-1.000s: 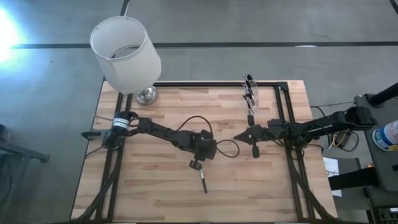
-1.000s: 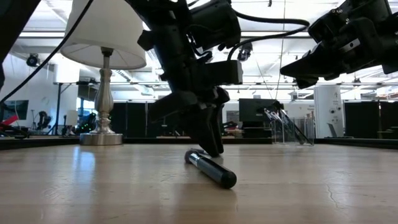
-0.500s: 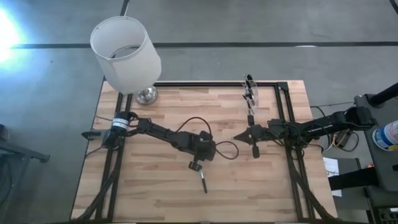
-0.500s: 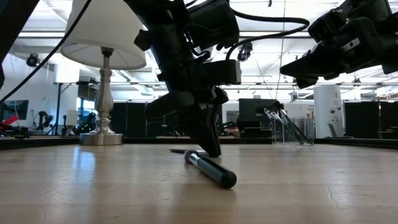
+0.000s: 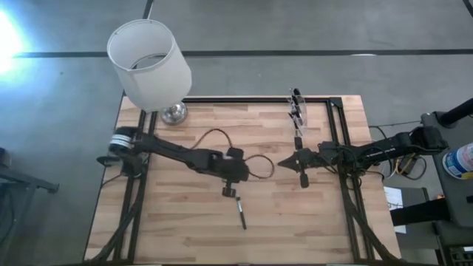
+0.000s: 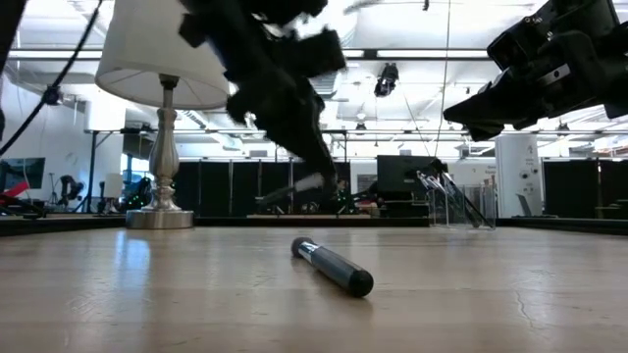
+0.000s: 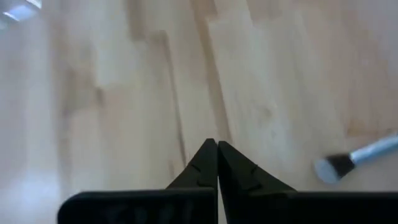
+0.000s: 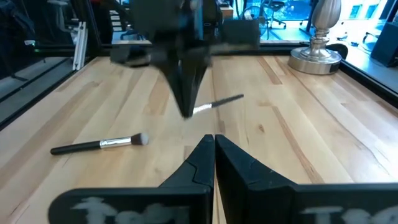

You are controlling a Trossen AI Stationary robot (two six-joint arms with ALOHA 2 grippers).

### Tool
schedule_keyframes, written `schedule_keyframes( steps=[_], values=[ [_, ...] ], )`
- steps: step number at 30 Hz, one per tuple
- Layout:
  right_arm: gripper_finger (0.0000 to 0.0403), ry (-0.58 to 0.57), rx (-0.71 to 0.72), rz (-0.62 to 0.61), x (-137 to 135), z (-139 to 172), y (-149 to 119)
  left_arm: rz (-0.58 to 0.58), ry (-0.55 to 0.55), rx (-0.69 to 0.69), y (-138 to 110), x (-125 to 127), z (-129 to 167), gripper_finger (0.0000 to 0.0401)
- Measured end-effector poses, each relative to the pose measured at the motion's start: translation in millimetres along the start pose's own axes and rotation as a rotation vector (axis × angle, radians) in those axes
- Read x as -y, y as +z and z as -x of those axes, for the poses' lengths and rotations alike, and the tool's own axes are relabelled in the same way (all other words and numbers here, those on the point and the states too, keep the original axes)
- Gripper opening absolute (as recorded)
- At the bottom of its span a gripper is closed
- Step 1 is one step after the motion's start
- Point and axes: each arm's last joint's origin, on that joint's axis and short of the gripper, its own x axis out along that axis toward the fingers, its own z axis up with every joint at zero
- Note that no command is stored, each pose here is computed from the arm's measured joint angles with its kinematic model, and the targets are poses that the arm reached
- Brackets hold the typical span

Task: Put items in baskets/containers
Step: Put the foundation brush into the transparent organizer

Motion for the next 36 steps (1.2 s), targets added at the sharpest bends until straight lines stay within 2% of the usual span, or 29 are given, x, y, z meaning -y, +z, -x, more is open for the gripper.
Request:
schedule_keyframes(
  steps=[4, 8, 12, 16, 19, 23, 27, 32, 36],
  values=[
    [0.0009, 0.0, 0.001, 0.006, 0.0, 0.0, 0.1, 0.097, 0.051, 0.242, -13.6, -3.5, 32.2, 0.0],
    [0.0009, -0.001, 0.026, 0.038, -0.1, 0.0, 2.3, 0.212, 0.088, 0.502, -41.9, -3.1, 58.4, 0.0],
    [0.0009, -0.001, 0.125, 0.084, -0.4, -2.0, 10.3, 0.312, 0.114, 0.802, -69.5, -3.1, 84.1, 0.0],
    [0.0009, -0.003, 0.209, 0.098, -0.3, -10.4, 16.4, 0.395, 0.192, 0.975, -98.2, -3.8, 99.8, 0.0],
    [0.0011, -0.032, 0.219, 0.098, 0.7, -26.4, 22.6, 0.43, 0.214, 1.057, -109.8, -5.4, 109.6, 0.0],
    [0.0031, -0.06, 0.173, 0.118, 2.3, -55.4, 27.8, 0.442, 0.206, 1.066, -114.0, -4.8, 110.8, 0.0],
    [0.0064, -0.059, 0.156, 0.12, 2.8, -80.9, 33.3, 0.426, 0.157, 1.075, -106.9, -3.6, 102.6, 0.0],
    [0.0114, -0.059, 0.176, 0.123, 3.0, -103.9, 43.1, 0.392, 0.096, 1.173, -96.1, -3.8, 88.5, 0.0],
    [0.0155, -0.061, 0.191, 0.138, 3.2, -116.6, 48.7, 0.415, 0.05, 1.158, -88.8, -6.5, 76.4, 0.0]
  ],
)
